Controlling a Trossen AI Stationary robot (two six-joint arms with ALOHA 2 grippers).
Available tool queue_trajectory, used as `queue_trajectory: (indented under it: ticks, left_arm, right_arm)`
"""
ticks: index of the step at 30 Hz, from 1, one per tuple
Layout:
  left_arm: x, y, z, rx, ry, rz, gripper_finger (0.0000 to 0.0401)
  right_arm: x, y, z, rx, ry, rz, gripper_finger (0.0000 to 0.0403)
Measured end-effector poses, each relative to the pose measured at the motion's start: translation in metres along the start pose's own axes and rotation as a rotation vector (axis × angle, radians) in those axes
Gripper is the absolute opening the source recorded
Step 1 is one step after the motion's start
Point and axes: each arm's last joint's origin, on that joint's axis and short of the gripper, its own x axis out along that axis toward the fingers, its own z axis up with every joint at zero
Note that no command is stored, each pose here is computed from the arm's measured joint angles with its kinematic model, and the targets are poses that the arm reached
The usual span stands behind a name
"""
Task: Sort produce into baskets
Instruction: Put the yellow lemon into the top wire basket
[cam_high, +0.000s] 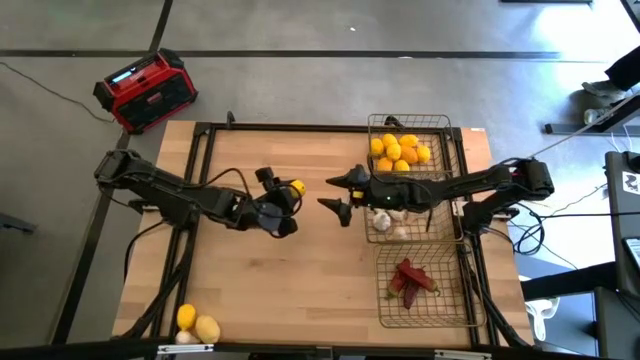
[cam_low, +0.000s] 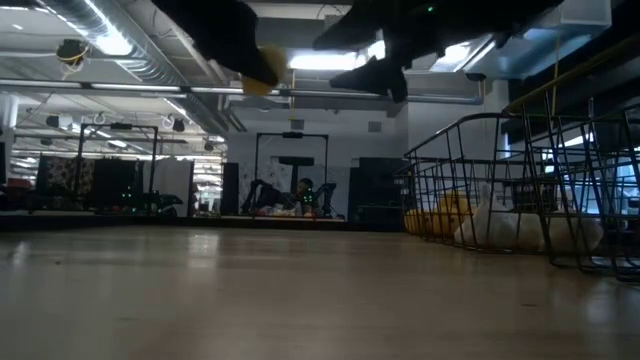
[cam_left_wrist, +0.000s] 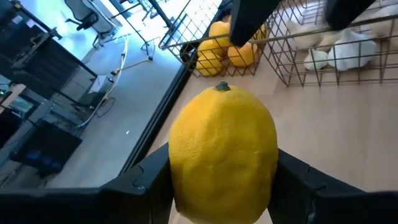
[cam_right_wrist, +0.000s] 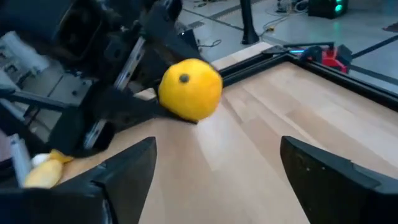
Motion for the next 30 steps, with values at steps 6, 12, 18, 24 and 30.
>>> queue_trajectory:
  ticks: [6,12,18,24,30]
  left_arm:
    - [0.013,-0.009,0.003,0.023,-0.023,0.008,0.0191]
    - [0.026,-0.018,0.004,0.022,-0.04,0.017,0.0191]
    - [0.033,-0.025,0.008,0.036,-0.082,0.016,0.0192]
    - [0.033,-0.026,0.013,0.045,-0.115,0.014,0.0192]
    - [0.033,-0.027,0.013,0.051,-0.12,0.003,0.0192]
  right_arm:
    - [0.012,-0.002,-0.003,0.015,-0.062,0.015,0.0324]
    - [0.019,-0.003,-0.006,0.018,-0.093,0.022,0.0321]
    - [0.025,-0.004,-0.011,0.018,-0.096,0.001,0.0321]
    - [0.026,-0.004,-0.009,0.013,-0.114,-0.032,0.0321]
    - [0.025,-0.004,-0.009,0.002,-0.11,-0.023,0.0308]
